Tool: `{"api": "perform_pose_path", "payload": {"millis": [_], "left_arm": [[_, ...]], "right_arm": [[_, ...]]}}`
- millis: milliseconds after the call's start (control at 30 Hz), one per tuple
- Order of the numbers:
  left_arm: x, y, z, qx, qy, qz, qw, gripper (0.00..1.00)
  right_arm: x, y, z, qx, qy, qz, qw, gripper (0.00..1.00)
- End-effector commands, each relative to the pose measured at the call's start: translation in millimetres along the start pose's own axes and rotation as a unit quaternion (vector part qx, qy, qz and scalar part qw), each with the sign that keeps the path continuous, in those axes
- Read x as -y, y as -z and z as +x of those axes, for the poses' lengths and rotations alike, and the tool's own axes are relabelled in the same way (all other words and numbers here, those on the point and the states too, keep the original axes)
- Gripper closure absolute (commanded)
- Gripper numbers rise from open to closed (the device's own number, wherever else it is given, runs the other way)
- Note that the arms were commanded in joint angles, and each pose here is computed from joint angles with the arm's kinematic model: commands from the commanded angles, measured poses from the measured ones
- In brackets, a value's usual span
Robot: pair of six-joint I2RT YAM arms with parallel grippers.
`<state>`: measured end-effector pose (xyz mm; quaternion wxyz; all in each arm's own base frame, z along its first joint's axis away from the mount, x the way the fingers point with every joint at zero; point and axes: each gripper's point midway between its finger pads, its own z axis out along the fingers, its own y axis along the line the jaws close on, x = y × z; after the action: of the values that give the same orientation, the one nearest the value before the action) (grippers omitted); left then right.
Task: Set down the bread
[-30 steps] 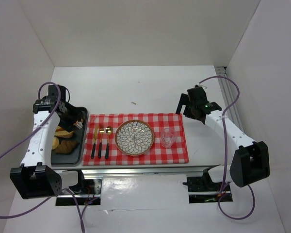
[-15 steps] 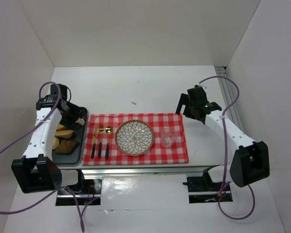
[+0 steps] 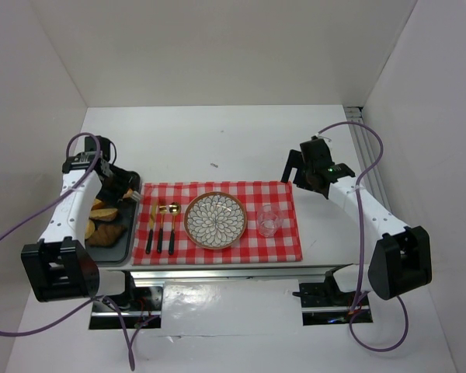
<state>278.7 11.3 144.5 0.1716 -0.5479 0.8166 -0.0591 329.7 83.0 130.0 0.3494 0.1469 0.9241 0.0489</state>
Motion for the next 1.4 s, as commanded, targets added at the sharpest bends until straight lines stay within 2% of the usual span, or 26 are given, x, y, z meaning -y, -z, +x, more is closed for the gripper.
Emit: {"api": "perform_pose_path", "payload": {"millis": [0, 267, 500, 600, 700, 833, 933, 1000, 1100, 1133, 1233, 1333, 1367], "left_arm": [[5, -1, -5, 0.006, 0.012, 0.013, 1.000, 0.31], [4, -7, -3, 0.002, 0.016, 0.006, 1.000, 0.33], [5, -1, 0, -0.006, 0.012, 0.011, 1.000, 0.59], [9, 22, -10, 0.024, 0.006, 0.036, 0.999, 0.67], [9, 51, -17, 0.052, -0.019, 0.057, 0.997, 0.75], [15, 84, -14, 0.069, -0.110, 0.111, 0.985, 0.82], [35, 102, 12, 0.051, -0.229, 0.199, 0.952, 0.82], [43, 112, 37, 0.022, -0.305, 0.245, 0.920, 0.82], [41, 107, 83, -0.039, -0.401, 0.257, 0.878, 0.83], [41, 112, 104, -0.054, -0.437, 0.268, 0.857, 0.83], [39, 111, 143, -0.078, -0.496, 0.276, 0.820, 0.83], [39, 108, 161, -0.079, -0.525, 0.267, 0.804, 0.83], [36, 107, 175, -0.086, -0.548, 0.264, 0.789, 0.83]], "right_arm": [[-2, 3, -10, 0.020, 0.002, -0.009, 1.000, 0.00], [-3, 1, -8, 0.014, 0.003, -0.011, 1.000, 0.00], [-3, 1, -8, 0.014, 0.003, -0.011, 1.000, 0.00], [-3, 1, -8, 0.014, 0.003, -0.011, 1.000, 0.00], [-4, 3, -10, 0.014, 0.003, -0.011, 1.000, 0.00], [-5, 8, -14, 0.023, 0.001, -0.016, 1.000, 0.00], [-5, 8, -14, 0.023, -0.004, -0.016, 1.000, 0.00], [-5, 8, -14, 0.023, -0.004, -0.016, 1.000, 0.00], [-5, 8, -14, 0.023, -0.008, -0.017, 1.000, 0.00], [-6, 11, -15, 0.027, -0.009, -0.019, 0.999, 0.00], [-6, 11, -15, 0.027, -0.014, -0.019, 0.999, 0.00], [-5, 13, -14, 0.021, -0.013, -0.016, 1.000, 0.00], [-7, 14, -18, 0.026, -0.014, -0.018, 0.999, 0.00]]}}
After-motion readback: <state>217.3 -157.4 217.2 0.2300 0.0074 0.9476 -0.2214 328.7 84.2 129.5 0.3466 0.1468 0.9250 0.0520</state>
